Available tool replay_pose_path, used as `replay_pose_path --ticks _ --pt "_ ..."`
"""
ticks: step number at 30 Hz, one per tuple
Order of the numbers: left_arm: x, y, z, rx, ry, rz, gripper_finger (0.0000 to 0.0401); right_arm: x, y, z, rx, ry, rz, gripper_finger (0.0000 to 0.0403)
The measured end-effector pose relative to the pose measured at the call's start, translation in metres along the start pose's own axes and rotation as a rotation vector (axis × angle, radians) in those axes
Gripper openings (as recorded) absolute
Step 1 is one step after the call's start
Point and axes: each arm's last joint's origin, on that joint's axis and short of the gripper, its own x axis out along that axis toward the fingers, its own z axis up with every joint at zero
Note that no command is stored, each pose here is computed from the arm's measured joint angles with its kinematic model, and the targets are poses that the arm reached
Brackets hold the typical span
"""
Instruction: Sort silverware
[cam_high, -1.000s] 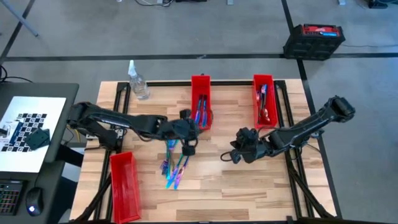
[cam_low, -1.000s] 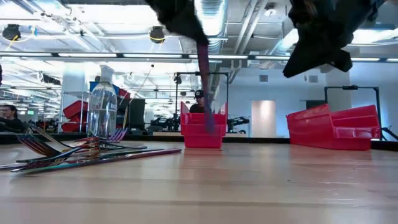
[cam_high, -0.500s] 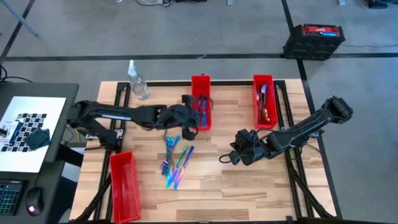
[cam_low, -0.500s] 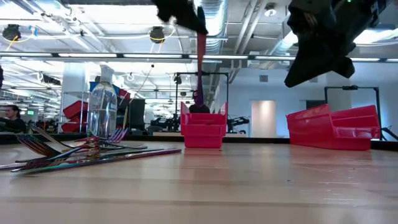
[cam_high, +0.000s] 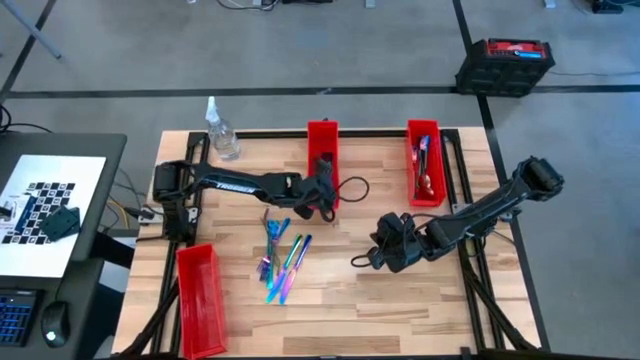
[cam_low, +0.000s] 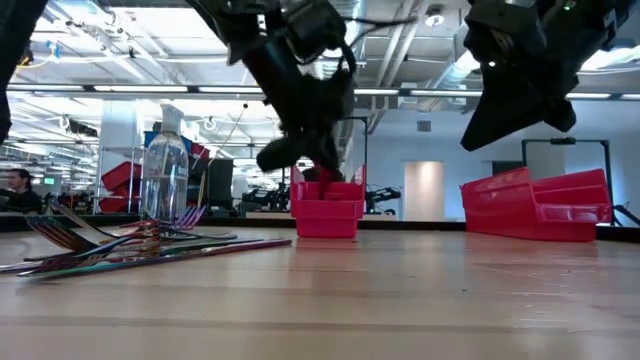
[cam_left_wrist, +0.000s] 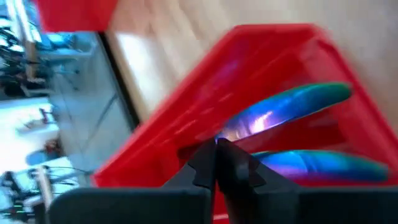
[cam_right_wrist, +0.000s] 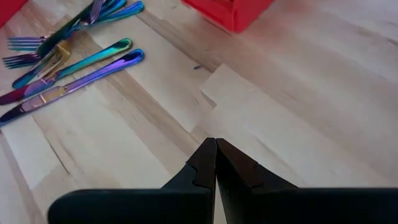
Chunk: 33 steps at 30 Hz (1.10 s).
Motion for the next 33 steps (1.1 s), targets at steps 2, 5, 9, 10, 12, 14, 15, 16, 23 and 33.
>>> replay_pose_path --ticks 2,5,9,10,12,14,15,16,23,33 --pt "0.002 -0.003 -0.003 -0.019 0.026 -0.028 0.001 0.001 0.001 -0.003 0.0 0.006 -0.004 0.0" --pt "0.0 -0.005 -0.005 -0.083 0.051 -0.056 0.0036 0.003 0.002 -0.005 -0.003 0.009 -0.008 0.0" --pt "-0.012 -0.008 -0.006 -0.187 0.073 -0.094 0.0081 0.005 0.001 -0.002 -0.011 0.003 -0.008 0.0" --pt "-0.016 -0.007 -0.005 -0.218 0.078 -0.1 0.0092 0.006 0.001 -0.001 -0.015 0.001 -0.008 0.0" --pt "-0.025 -0.001 0.0 -0.293 0.063 -0.09 0.0114 0.007 0.002 0.002 -0.019 -0.009 -0.001 0.0" --pt "-0.035 0.003 0.005 -0.334 0.054 -0.091 0.0131 0.009 0.002 0.005 -0.026 -0.017 0.006 0.0" --pt "-0.04 0.004 0.008 -0.347 0.056 -0.101 0.0138 0.009 0.003 0.007 -0.024 -0.024 0.018 0.0" --pt "-0.047 0.005 0.012 -0.368 0.058 -0.111 0.0144 0.01 0.004 0.009 -0.028 -0.034 0.034 0.0" --pt "-0.128 0.002 0.027 -0.637 0.019 -0.302 0.0147 0.034 0.027 0.018 -0.079 -0.086 0.234 0.0" --pt "-0.182 -0.064 0.004 -0.95 -0.126 -0.383 0.0141 0.118 0.061 0.008 -0.137 -0.038 0.404 0.0"
